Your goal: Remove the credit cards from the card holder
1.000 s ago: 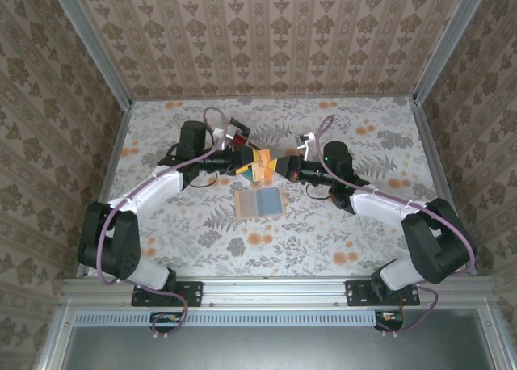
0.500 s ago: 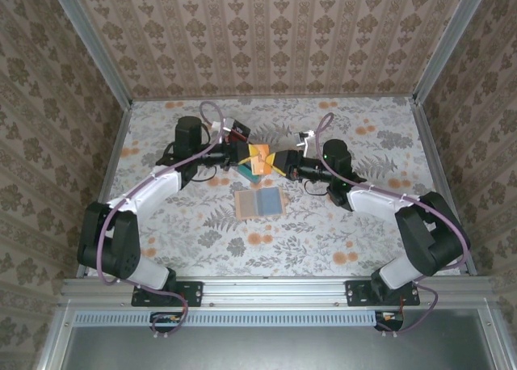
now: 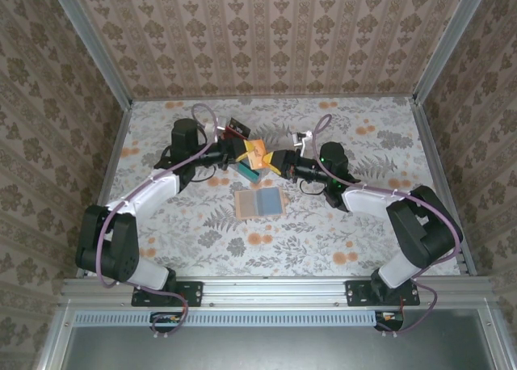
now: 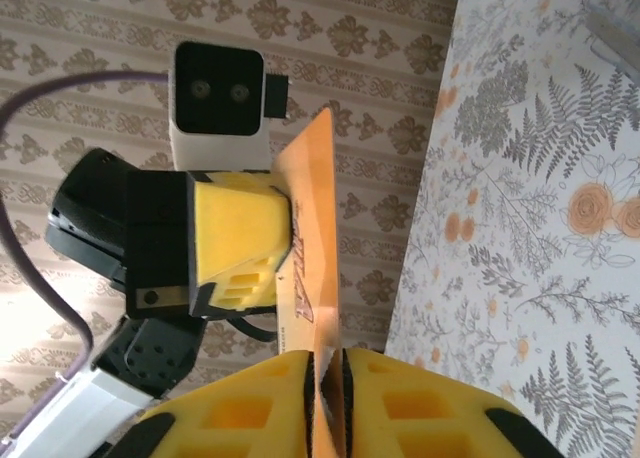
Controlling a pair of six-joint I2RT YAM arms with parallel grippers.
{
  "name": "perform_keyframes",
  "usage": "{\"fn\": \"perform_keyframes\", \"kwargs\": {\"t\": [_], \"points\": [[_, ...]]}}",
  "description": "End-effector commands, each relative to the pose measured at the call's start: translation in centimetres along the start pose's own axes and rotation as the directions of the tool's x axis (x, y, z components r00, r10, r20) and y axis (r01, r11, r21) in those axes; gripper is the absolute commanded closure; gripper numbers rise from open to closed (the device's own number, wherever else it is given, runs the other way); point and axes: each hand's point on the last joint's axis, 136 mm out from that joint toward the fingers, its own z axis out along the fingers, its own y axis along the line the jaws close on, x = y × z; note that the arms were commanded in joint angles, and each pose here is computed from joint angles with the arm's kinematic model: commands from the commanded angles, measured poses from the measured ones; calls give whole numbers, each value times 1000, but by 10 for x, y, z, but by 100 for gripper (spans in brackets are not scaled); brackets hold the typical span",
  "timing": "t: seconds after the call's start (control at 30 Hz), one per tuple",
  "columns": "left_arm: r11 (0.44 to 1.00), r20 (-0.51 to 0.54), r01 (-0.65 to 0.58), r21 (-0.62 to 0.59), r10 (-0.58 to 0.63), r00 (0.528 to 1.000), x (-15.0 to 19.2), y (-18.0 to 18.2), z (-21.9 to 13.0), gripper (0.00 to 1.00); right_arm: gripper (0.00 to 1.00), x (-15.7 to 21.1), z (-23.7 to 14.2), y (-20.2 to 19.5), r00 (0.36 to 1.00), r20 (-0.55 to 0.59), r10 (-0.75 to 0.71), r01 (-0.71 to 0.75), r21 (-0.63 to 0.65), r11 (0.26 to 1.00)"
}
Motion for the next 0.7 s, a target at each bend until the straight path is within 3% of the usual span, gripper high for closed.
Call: {"fn": "perform_keyframes", "kwargs": {"t": [0.0, 0.07, 0.13, 0.23, 0.3, 0.4, 0.5, 0.6, 0.67], "points": [[1000, 23, -8, 14, 7, 1000, -1, -10, -9, 100, 90, -9, -1, 8, 997, 67, -23, 26, -43, 999], [998, 12, 6, -54, -6, 1000, 4, -1, -15, 82, 96, -11, -3, 10, 996, 81, -38, 42, -48, 998], [985, 19, 3, -173, 0, 1000, 7, 15, -27, 73, 100, -11, -4, 11, 994, 84, -67, 70, -35, 997], [934, 26, -14, -357, 25, 999, 10, 39, -48, 40, 100, -10, -5, 7, 989, 73, -128, 127, 15, 992], [884, 42, -5, -467, 27, 999, 10, 60, -64, 25, 100, -11, -5, -4, 982, 46, -184, 179, 100, 979], [832, 58, 7, -554, 31, 998, 11, 83, -84, 12, 100, -13, -8, -21, 948, -28, -317, 313, 260, 913], [736, 66, -21, -677, 89, 994, 13, 105, -109, 0, 100, -19, -13, -29, 876, -123, -467, 477, 378, 793], [660, 64, -41, -750, 134, 989, 13, 116, -128, 0, 100, -24, -9, -30, 810, -205, -550, 581, 410, 703], [641, 62, -44, -767, 142, 988, 14, 118, -135, 0, 100, -26, -4, -31, 767, -261, -586, 636, 423, 645]]}}
